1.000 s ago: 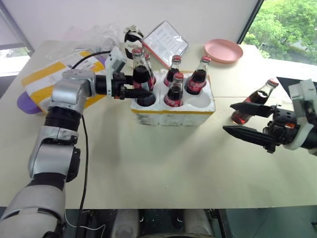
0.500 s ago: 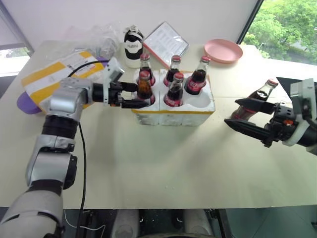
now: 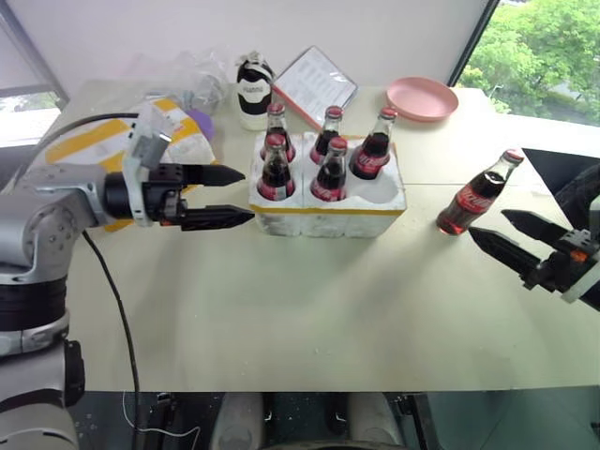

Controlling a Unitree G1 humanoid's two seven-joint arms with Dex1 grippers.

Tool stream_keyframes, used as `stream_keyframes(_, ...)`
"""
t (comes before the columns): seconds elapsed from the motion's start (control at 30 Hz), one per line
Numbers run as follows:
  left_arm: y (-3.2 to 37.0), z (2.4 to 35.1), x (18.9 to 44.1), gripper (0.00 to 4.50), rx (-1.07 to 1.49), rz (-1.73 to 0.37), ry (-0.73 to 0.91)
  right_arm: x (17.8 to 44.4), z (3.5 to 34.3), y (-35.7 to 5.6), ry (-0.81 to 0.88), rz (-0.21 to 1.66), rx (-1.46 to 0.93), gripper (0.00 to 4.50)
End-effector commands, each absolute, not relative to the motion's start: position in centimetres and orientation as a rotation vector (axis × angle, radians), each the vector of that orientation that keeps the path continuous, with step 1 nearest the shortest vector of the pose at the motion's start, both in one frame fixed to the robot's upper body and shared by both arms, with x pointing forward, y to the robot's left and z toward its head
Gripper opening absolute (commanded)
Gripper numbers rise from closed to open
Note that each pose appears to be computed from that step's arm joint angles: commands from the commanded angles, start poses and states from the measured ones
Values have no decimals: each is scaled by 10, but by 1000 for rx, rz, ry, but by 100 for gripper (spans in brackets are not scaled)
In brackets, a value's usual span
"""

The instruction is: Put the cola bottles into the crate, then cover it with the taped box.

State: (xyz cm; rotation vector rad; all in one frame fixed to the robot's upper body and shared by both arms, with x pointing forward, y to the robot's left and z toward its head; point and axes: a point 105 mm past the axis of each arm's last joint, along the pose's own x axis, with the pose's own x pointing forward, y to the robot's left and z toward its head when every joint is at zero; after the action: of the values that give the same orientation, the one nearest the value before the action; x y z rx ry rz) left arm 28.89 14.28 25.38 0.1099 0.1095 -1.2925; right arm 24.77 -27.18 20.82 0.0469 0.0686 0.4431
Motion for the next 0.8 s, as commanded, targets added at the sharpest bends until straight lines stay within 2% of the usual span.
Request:
stream_keyframes(0.03, 135, 262, 282, 445, 127, -1303, 50, 258, 213, -286, 9, 361, 78, 450)
stream_keyframes(0.17, 130, 265, 280, 445, 81, -1282, 10, 275, 205, -296, -14, 276, 127, 450)
stream_keyframes(0.8, 126, 268, 271, 445, 90, -1255, -2, 328, 173, -298, -9, 258, 175, 450)
